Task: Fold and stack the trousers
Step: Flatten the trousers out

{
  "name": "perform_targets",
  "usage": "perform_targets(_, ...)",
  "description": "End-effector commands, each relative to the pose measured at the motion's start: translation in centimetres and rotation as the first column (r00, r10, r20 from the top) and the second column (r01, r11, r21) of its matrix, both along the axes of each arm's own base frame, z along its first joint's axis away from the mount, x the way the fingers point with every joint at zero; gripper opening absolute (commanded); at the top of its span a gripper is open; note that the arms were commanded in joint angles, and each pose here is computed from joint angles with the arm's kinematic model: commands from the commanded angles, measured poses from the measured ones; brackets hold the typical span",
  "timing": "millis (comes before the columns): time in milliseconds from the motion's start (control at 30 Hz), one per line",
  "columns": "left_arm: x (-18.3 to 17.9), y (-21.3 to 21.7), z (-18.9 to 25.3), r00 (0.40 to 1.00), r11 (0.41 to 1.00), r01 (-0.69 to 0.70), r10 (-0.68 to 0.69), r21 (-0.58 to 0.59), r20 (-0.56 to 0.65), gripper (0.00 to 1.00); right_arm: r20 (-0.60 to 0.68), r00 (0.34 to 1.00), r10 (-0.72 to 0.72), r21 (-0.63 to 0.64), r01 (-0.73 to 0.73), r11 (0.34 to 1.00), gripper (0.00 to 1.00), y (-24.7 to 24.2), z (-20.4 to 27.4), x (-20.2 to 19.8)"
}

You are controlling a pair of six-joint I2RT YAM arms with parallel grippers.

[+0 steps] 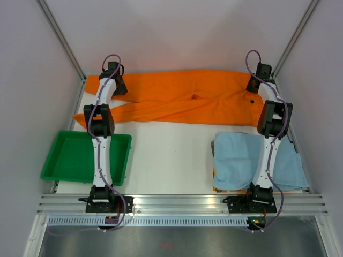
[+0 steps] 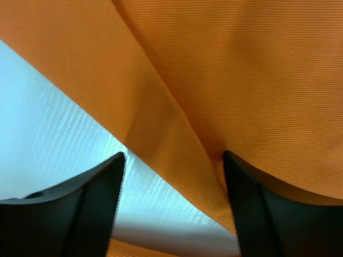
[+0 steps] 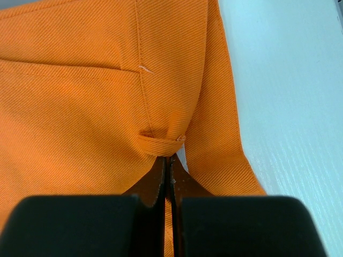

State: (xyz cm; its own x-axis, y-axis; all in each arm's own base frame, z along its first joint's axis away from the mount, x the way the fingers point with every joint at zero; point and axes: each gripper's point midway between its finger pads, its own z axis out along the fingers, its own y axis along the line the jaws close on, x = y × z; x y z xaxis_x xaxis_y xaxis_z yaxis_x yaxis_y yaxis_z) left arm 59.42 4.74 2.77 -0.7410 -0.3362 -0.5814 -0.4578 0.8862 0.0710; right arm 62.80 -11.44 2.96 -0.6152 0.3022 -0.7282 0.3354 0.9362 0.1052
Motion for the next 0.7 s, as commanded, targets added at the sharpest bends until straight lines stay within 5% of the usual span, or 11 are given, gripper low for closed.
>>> perform_targets(0,-1.4,0.8,-1.3,0.996,0.999,0.026,-0.022,0.048,-0.082,0.74,0.040,0.999,-0.016,-0.004,0.016,1.000,0.00,-0.6,3.1,-0.2)
perform_targets(133,-0.8,0.9,0.9,0.999,0.999,-0.043,0.043,0.028,-0.001,0.30,0.035,0.999,-0.022,0.001,0.022,1.000,0.00,-0.5,2.9,-0.3)
perform_targets(267,-1.2,0.8,2.9,0.984,0.983,-0.148,0.157,-0.107,0.087,0.11,0.022,0.999,-0.042,-0.003,0.042,0.999,0.00,-0.9,2.3,-0.6)
perform_targets(400,-2.2,2.1,6.9,0.923,0.924,-0.255,0.320,-0.286,0.212,0.08,0.013,0.997,-0.077,0.035,0.076,0.996,0.00,-2.0,1.3,-0.9)
perform_targets(467,-4.5,2.3,5.4,0.911,0.905,-0.297,0.364,-0.305,0.192,0.08,0.009,0.996,-0.085,0.048,0.084,0.995,0.00,-2.2,1.0,-1.0)
perform_targets(633,-6.9,2.7,4.8,0.871,0.863,-0.355,0.445,-0.359,0.208,0.30,0.012,0.996,-0.086,0.047,0.086,0.995,0.00,-2.5,1.1,-1.1)
perform_targets(667,-7.6,2.6,4.0,0.875,0.859,-0.371,0.451,-0.354,0.177,0.42,0.013,0.996,-0.085,0.046,0.085,0.995,0.00,-2.5,1.2,-1.2)
